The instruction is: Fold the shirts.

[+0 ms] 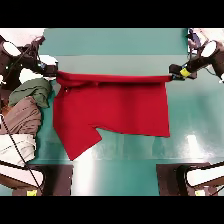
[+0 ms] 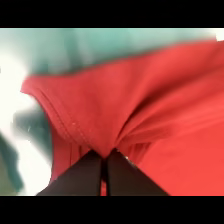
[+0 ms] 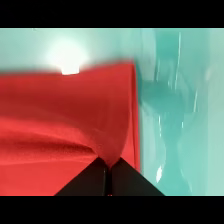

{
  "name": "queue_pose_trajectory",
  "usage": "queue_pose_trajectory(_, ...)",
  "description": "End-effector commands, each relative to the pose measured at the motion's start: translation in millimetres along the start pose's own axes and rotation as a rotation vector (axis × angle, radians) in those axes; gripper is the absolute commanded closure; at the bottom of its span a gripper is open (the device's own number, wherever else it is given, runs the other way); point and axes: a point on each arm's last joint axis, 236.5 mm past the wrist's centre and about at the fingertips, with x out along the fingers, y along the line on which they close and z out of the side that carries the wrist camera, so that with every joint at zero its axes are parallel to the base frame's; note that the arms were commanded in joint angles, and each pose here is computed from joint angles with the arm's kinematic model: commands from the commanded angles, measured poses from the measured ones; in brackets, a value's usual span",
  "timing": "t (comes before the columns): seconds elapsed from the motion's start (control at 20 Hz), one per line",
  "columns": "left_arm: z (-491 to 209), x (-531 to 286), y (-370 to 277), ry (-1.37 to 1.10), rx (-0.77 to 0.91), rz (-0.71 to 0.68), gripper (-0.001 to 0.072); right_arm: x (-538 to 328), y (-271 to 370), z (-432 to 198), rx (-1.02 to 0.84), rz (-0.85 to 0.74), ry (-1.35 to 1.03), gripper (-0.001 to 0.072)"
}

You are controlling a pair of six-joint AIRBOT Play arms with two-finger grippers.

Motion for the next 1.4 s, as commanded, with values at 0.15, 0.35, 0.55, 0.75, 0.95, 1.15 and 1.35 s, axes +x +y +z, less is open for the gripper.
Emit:
queue_pose_trajectory(0.15, -64, 22, 10, 0.207, -0.009, 0.012, 0.0681, 35, 5, -58, -0.030, -0.022, 0.135, 0.0701)
queue_pose_trajectory(0.35, -76, 26, 9, 0.244, -0.053, 0.009, 0.0679, 40, 26, -70, -0.080, -0.015, 0.155, 0.0697)
queue_pose_trajectory(0.55, -96, 20, 2, 0.333, -0.064, -0.017, 0.0476, 37, 24, -81, -0.084, -0.024, 0.206, 0.0480)
queue_pose_trajectory(0.75, -121, 6, 5, 0.446, -0.137, 0.021, 0.0165, 25, 10, -104, -0.087, -0.031, 0.321, 0.0321)
queue_pose_trajectory(0.95, -148, -24, -11, 0.448, -0.209, 0.019, 0.0165, -17, 30, -115, -0.145, 0.136, 0.334, 0.0324)
queue_pose_trajectory(1.15, -228, -35, -36, 0.429, -0.273, 0.037, 0.0165, -55, 41, -100, -0.193, 0.172, 0.191, 0.0325)
queue_pose_trajectory(1.35, -315, -30, -78, 0.472, -0.365, -0.043, 0.0165, -74, 47, -93, -0.207, 0.181, 0.115, 0.0325)
